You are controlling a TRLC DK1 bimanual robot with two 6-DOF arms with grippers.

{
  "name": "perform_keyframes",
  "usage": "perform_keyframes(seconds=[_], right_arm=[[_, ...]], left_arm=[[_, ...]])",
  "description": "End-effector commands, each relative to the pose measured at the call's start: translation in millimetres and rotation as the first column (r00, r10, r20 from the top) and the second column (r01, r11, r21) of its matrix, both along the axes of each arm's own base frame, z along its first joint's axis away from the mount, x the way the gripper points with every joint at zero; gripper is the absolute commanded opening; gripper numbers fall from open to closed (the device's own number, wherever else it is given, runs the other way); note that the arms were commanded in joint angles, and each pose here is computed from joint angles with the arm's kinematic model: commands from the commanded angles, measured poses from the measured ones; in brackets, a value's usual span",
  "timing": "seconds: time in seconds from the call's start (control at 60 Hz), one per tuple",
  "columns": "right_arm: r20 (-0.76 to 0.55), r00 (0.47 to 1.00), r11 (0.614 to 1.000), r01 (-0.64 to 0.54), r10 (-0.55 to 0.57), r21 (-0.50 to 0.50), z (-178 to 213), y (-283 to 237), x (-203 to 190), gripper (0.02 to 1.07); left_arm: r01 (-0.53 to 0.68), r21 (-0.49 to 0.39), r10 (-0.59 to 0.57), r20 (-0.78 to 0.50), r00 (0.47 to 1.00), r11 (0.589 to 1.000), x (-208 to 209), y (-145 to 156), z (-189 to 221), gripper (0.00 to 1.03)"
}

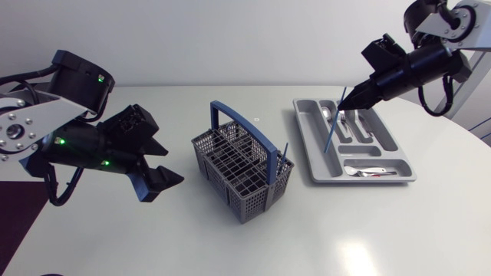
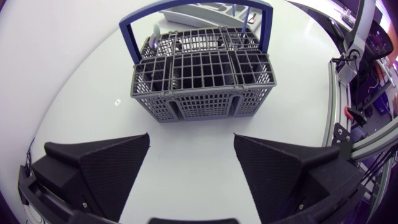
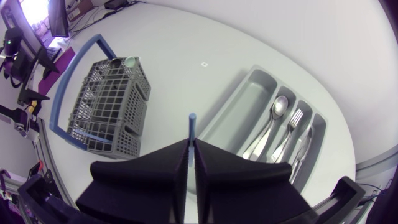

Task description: Unload the cutlery basket into the drawer organizer.

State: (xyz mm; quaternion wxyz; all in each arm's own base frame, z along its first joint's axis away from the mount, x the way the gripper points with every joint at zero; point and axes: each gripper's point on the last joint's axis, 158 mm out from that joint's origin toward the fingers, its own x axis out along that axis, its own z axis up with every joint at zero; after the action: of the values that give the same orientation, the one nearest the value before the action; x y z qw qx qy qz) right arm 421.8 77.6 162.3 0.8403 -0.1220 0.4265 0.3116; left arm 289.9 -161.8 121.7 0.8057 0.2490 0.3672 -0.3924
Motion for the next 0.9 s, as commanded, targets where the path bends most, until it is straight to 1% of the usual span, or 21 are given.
perform_keyframes(seconds=[0.0, 0.117, 0.267, 0.433, 0.483, 0.5, 0.533, 0.617, 0.65, 0.683, 0.7, 0.733, 0.8, 0.883], right_arm=[[-0.05, 0.999, 1.0, 0.014, -0.014, -0.011, -20.4, -7.8, 11.6, 0.08], [-0.115, 0.993, 0.999, 0.034, -0.037, -0.025, -48.5, -13.8, 19.3, 0.08], [-0.172, 0.984, 0.998, 0.044, -0.05, -0.04, -75.6, -14.8, 28.5, 0.08], [-0.198, 0.977, 0.997, 0.069, -0.076, -0.04, -94.3, -14.7, 47.5, 0.08], [-0.2, 0.976, 0.996, 0.077, -0.082, -0.036, -98.7, -14.5, 54.0, 0.1], [-0.197, 0.977, 0.996, 0.08, -0.085, -0.033, -99.6, -14.3, 56.7, 0.13], [-0.189, 0.977, 0.995, 0.092, -0.096, -0.03, -101.6, -13.9, 61.9, 0.24], [-0.164, 0.976, 0.99, 0.136, -0.142, -0.046, -105.3, -19.3, 73.8, 0.6], [-0.156, 0.977, 0.989, 0.142, -0.147, -0.046, -105.2, -18.6, 75.6, 0.7], [-0.142, 0.978, 0.988, 0.145, -0.151, -0.051, -101.9, -19.2, 76.9, 0.78], [-0.134, 0.979, 0.988, 0.146, -0.152, -0.051, -99.3, -18.7, 77.3, 0.84], [-0.119, 0.981, 0.988, 0.147, -0.152, -0.049, -94.9, -18.2, 76.9, 0.9], [-0.081, 0.985, 0.988, 0.147, -0.15, -0.04, -80.9, -16.2, 73.3, 0.98], [0.006, 0.991, 0.991, 0.131, -0.131, -0.019, -52.9, -10.2, 63.6, 1.0]], left_arm=[[0.029, 0.003, -0.029, 0.003, 1.0, 1.0, -5.4, -0.8, -4.5, 0.98], [0.031, 0.005, -0.031, 0.003, 1.0, 0.999, -4.7, -1.0, -5.1, 0.98], [0.032, 0.005, -0.032, 0.001, 0.999, 0.999, -3.3, -2.0, -6.9, 0.98], [0.032, 0.007, -0.032, -0.007, 0.999, 0.999, -4.1, -1.8, -10.2, 0.98], [0.033, 0.006, -0.032, -0.007, 0.999, 0.999, -4.2, -2.0, -10.1, 0.98], [0.032, 0.007, -0.032, -0.008, 0.999, 0.999, -4.4, -1.6, -10.8, 0.98], [0.033, 0.007, -0.033, -0.007, 0.999, 0.999, -4.3, -2.2, -10.2, 0.98], [0.033, 0.004, -0.033, -0.007, 0.999, 0.999, -5.1, -2.7, -9.8, 0.98], [0.033, 0.003, -0.033, -0.006, 0.999, 0.999, -5.4, -3.2, -9.3, 0.98], [0.033, 0.002, -0.033, -0.005, 0.999, 0.999, -5.4, -3.2, -8.9, 0.98], [0.032, 0.001, -0.032, -0.004, 0.999, 0.999, -5.4, -3.2, -8.4, 0.98], [0.032, 0.0, -0.032, -0.001, 0.999, 0.999, -5.8, -3.0, -7.6, 0.98], [0.032, -0.001, -0.032, 0.0, 1.0, 0.999, -6.4, -2.6, -6.9, 0.98], [0.032, -0.002, -0.032, 0.003, 0.999, 0.999, -7.9, -2.0, -6.5, 0.98]])
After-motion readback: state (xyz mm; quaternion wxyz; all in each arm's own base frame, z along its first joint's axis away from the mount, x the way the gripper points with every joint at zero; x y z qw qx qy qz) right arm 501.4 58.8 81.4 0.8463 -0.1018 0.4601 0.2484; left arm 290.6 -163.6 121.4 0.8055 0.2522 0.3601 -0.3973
